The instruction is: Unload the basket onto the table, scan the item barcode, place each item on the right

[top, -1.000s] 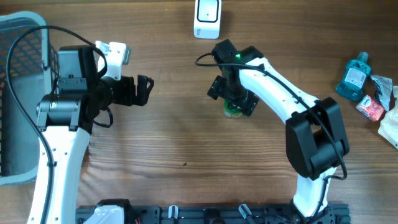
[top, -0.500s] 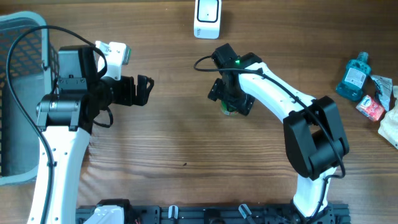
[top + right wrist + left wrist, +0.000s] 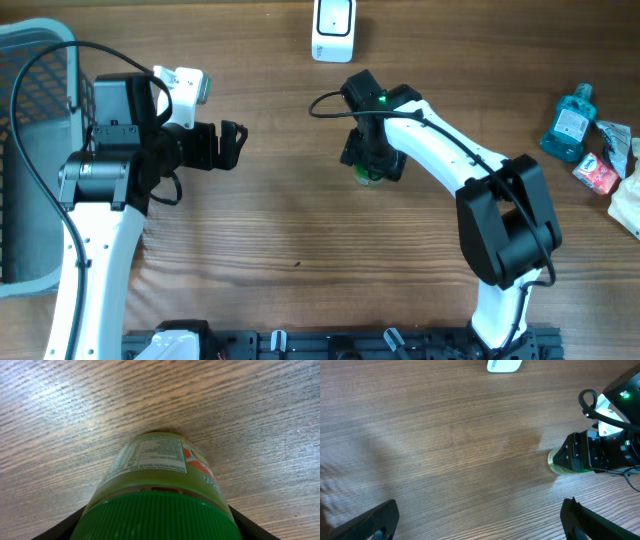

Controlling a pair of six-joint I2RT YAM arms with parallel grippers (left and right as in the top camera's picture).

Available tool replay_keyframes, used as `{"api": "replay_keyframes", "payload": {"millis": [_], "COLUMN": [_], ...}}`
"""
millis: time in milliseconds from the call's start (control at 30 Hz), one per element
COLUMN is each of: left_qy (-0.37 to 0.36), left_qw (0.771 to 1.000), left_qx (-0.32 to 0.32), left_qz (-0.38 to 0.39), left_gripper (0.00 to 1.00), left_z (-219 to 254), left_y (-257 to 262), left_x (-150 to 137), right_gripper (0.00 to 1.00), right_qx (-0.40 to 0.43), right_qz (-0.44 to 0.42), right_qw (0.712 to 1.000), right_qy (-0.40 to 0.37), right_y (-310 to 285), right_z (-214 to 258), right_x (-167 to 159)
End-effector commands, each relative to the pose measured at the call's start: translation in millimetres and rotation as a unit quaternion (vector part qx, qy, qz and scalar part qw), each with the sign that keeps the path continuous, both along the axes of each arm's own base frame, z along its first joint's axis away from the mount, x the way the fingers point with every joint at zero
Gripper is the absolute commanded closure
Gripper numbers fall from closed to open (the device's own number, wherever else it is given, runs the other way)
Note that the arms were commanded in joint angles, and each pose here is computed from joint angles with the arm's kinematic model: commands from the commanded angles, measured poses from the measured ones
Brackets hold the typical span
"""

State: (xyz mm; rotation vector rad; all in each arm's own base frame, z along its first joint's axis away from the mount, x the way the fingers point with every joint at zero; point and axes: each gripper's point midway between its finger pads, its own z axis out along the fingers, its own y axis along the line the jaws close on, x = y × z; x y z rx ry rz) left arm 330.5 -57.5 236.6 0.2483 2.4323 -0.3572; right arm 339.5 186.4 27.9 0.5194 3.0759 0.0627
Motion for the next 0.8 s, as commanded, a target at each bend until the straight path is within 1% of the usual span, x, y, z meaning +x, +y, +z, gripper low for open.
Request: {"api": "replay_keyframes", "payload": {"millis": [0,33,100,133,200,267,500,567,667,767], "left_qy": [-0.005,-0.005,-0.005,-0.005,-0.005,-0.005,-0.005,-0.005,-0.005,-0.005], "left_qw": [1.0,1.0,1.0,1.0,1.0,1.0,1.0,1.0,1.0,1.0], "left_qx": [-0.008,-0.008,-0.008,-0.008,-0.008,-0.008,-0.008,-0.008,-0.008,-0.008], "left_qz": [-0.002,-0.002,-0.002,-0.002,-0.002,-0.002,-0.002,-0.002,-0.002,-0.002], "left_gripper": [0.0,0.0,0.0,0.0,0.0,0.0,0.0,0.0,0.0,0.0], "left_z": [5.7,5.7,5.7,5.7,5.7,5.7,5.7,5.7,5.7,5.7], "left_y": [-1.4,-1.4,-1.4,-1.4,-1.4,-1.4,-1.4,-1.4,-1.4,-1.4], "left_x": [1.7,1.7,1.7,1.7,1.7,1.7,1.7,1.7,1.7,1.7], "right_gripper": [0.29,0.31,0.39,0.39,0.34,0.33,0.34,0.34,0.33,0.34], "right_qx": [0.022,0.038,0.077,0.096,0.125,0.157,0.249,0.27,0.249,0.157], "right_qz": [0.008,0.008,0.009,0.008,0.01,0.02,0.019,0.025,0.016,0.008], "right_qw": [0.999,0.998,0.995,0.992,0.987,0.979,0.949,0.942,0.951,0.979], "right_qy": [0.026,0.039,0.067,0.082,0.104,0.126,0.191,0.195,0.18,0.129], "right_y": [5.1,10.6,23.6,29.9,39.4,48.3,62.6,65.4,52.4,19.3], "right_z": [0.3,1.8,7.5,11.4,18.8,26.7,48.3,52.9,47.0,27.9], "right_x": [-9.9,-14.6,-24.5,-29.6,-37.3,-44.9,-63.8,-63.8,-54.8,-33.8]}}
